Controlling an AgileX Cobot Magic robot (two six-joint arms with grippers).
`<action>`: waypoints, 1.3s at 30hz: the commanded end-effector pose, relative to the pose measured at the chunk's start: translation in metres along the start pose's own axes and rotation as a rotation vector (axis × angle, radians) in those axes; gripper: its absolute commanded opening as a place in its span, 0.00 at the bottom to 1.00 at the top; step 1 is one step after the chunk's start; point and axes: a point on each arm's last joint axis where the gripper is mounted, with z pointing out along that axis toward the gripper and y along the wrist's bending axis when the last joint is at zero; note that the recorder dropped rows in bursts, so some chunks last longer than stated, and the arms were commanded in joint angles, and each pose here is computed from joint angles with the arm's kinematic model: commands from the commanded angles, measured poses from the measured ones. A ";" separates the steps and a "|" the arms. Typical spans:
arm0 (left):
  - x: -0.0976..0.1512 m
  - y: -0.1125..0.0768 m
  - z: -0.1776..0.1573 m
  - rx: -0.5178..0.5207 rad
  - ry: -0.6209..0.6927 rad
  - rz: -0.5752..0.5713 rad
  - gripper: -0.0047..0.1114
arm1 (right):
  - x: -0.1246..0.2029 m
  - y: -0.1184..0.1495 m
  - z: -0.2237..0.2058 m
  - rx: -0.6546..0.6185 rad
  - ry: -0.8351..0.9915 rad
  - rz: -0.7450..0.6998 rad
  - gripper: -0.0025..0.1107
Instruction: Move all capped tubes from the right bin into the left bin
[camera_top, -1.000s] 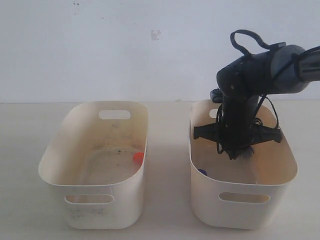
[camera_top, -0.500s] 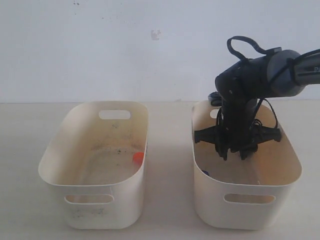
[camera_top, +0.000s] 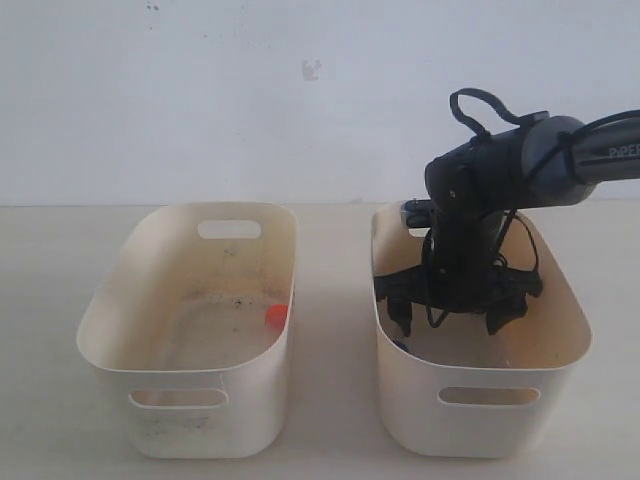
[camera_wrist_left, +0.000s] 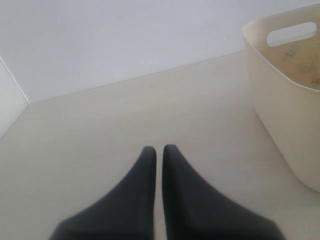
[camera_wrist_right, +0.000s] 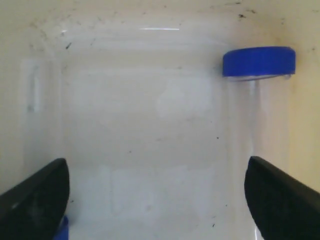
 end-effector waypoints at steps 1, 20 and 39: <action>0.000 0.000 0.000 0.001 -0.006 0.003 0.08 | -0.001 -0.004 0.001 0.032 -0.014 -0.034 0.81; 0.000 0.000 0.000 0.001 -0.006 0.003 0.08 | -0.005 -0.010 -0.012 0.068 -0.059 -0.049 0.81; 0.000 0.000 0.000 0.001 -0.006 0.003 0.08 | 0.004 -0.016 0.014 0.188 0.040 -0.057 0.81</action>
